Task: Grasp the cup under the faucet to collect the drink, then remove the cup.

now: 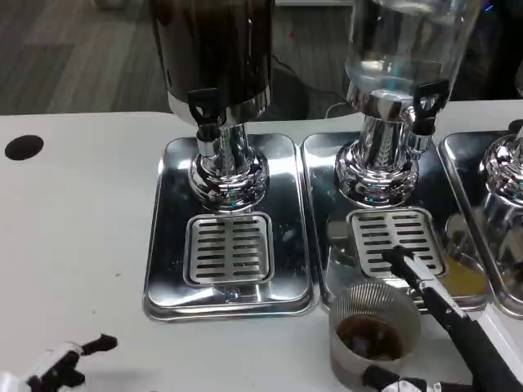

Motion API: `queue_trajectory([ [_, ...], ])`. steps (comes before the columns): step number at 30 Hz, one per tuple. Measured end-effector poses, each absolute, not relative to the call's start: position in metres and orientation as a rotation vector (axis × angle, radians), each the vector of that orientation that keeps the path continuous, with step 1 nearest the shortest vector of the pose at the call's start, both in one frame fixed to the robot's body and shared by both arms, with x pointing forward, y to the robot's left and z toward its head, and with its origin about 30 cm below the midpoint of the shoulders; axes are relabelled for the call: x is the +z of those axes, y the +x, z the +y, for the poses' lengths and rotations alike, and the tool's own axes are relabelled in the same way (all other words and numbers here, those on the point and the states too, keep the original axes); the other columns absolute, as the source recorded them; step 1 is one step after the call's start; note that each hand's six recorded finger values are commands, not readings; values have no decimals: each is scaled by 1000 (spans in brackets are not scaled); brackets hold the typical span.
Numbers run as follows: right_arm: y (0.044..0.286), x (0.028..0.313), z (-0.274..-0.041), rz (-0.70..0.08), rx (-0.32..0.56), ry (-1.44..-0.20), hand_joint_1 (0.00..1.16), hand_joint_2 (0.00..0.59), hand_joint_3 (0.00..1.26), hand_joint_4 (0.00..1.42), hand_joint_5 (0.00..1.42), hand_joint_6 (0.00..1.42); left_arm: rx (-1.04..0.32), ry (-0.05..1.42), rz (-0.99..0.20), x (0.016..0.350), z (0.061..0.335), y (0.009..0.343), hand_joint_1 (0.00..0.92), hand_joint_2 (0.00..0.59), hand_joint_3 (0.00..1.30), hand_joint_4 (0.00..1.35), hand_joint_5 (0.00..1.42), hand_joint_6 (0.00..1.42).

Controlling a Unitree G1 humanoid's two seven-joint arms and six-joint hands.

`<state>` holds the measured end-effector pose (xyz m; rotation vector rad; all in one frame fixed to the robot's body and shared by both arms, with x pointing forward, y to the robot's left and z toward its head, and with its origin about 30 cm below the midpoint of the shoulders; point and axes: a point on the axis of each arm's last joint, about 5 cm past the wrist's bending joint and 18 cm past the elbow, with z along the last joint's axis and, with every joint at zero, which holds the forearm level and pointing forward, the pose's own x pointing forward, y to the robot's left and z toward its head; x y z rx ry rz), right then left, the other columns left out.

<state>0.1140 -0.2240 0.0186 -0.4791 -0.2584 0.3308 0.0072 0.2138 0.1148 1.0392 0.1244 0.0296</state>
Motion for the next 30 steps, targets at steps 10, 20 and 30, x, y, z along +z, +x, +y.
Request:
queue_trajectory([
  [10,117,21,-228,-223,181,-310,436,333,183,82,98,31,57,1042,107,116,214,5,4,97,352,246,319,458],
  [20,128,44,-245,-249,50,-183,448,399,222,99,72,2,64,1046,79,116,214,9,0,93,318,193,265,435],
  [30,131,63,-269,-311,-5,-595,556,586,212,53,1,0,103,1049,29,116,218,10,0,157,231,103,152,331],
])
